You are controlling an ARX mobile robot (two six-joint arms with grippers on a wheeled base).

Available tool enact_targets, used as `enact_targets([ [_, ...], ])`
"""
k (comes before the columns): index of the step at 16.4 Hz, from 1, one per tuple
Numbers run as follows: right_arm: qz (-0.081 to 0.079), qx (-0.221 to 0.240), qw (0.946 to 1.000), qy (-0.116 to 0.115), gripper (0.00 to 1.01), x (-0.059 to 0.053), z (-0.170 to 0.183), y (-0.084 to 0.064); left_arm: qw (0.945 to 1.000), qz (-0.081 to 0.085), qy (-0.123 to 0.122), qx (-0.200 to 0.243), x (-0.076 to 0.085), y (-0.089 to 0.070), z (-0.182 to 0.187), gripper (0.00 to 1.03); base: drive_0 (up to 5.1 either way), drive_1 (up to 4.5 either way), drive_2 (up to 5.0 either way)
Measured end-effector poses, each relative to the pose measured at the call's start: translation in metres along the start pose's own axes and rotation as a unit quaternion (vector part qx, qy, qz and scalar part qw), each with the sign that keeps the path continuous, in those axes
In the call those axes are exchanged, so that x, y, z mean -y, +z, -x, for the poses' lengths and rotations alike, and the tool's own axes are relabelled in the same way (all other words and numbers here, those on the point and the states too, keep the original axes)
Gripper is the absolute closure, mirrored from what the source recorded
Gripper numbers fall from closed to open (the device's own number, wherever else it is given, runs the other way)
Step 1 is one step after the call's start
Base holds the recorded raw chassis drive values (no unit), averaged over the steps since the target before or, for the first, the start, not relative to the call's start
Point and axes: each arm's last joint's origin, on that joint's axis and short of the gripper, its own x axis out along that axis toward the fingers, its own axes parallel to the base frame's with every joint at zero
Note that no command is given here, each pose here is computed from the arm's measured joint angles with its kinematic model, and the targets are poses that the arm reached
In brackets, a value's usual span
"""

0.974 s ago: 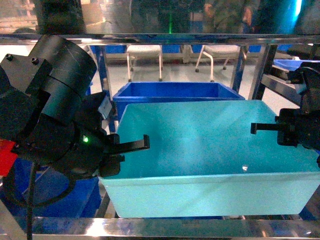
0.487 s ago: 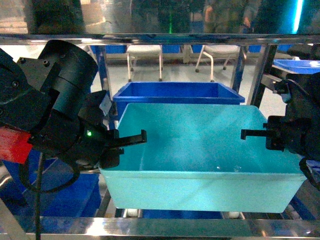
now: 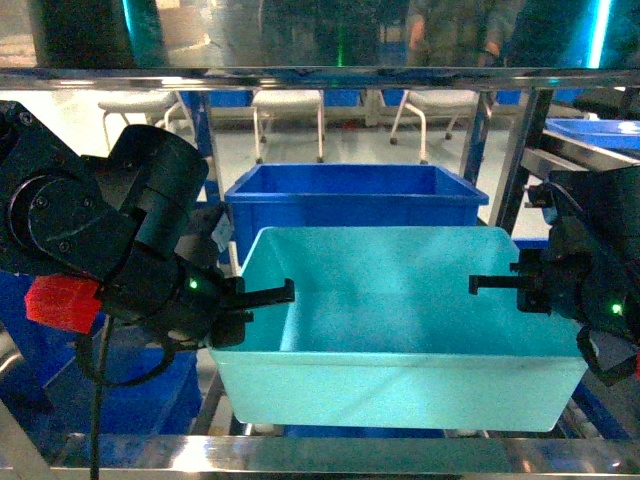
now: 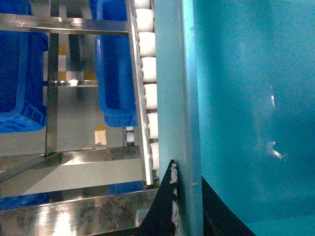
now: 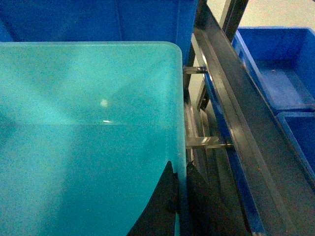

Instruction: Organize blue bins on left shelf correctly

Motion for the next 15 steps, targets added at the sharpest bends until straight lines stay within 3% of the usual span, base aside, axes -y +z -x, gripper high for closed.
enact_targets([
  [3,0.005,-0.016,0.9998,0.008,0.99,-0.006,-0.007,-0.007,0.9998,0.004,0.006,-0.016,-0.009,0.001,-0.008,1.01,0.0,0.00,0.0],
  [8,0.003,-0.005,0.9999,0.010,0.99,-0.008,-0.016,0.003,0.9999,0.001,0.007,-0.011,-0.010,0.012,-0.011,1.01,0.0,0.00,0.0],
  [12,0.008,-0.031,0.9994,0.014,0.99,-0.015,-0.026,-0.010,0.9993,0.001,0.012,-0.036,-0.023,0.008,-0.026,1.01,0.0,0.00,0.0],
  [15,0.008,-0.016,0.9997,0.018,0.99,-0.019,-0.029,-0.001,0.9995,0.003,0.011,-0.030,-0.025,0.015,-0.025,1.01,0.0,0.00,0.0],
])
